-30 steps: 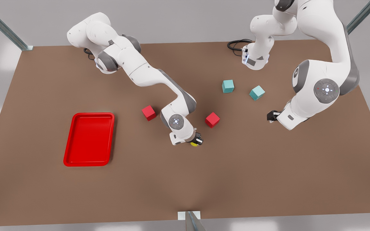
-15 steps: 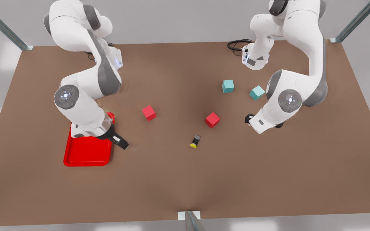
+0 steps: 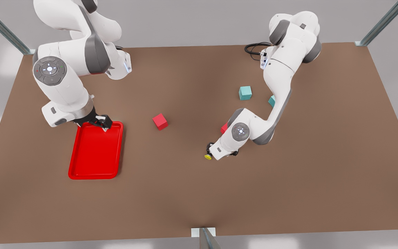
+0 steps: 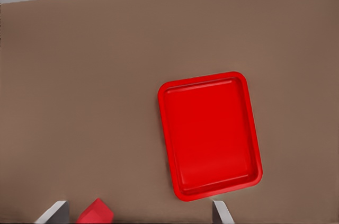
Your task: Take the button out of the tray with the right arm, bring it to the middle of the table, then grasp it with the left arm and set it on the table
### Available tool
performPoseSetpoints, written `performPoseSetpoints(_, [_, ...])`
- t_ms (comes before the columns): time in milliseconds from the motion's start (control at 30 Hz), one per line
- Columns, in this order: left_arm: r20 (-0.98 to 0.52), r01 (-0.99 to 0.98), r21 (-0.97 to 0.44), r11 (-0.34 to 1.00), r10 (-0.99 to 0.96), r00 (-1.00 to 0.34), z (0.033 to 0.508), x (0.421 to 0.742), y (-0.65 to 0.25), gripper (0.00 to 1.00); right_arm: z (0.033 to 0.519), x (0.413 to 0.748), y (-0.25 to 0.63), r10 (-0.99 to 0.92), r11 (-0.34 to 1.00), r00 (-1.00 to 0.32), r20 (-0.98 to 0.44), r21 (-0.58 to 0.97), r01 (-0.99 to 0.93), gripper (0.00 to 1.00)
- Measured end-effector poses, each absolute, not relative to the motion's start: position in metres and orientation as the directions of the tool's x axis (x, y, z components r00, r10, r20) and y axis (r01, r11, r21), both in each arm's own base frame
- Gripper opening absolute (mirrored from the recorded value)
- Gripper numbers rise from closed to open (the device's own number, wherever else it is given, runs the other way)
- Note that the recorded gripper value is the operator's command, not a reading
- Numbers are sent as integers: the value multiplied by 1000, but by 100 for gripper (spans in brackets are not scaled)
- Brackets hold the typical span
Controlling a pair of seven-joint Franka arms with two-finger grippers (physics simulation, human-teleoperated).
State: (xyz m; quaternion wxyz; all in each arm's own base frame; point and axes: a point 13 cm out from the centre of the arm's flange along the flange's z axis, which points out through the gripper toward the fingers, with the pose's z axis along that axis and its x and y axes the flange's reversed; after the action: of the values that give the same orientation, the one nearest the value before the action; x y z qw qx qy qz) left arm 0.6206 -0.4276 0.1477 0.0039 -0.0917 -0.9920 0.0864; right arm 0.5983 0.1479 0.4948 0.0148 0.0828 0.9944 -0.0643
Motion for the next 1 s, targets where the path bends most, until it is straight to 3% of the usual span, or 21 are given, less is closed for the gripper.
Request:
performPoseSetpoints(533, [13,255,-202,946,263,-965,60,588,-457,100,499,579,172,-42,997,-998,43,-65,-45,100])
performPoseSetpoints(1000, [1,321,-207,924,328,-945,43,587,-459,100,498,575,174,-115,991,-991,61,-55,-118,100])
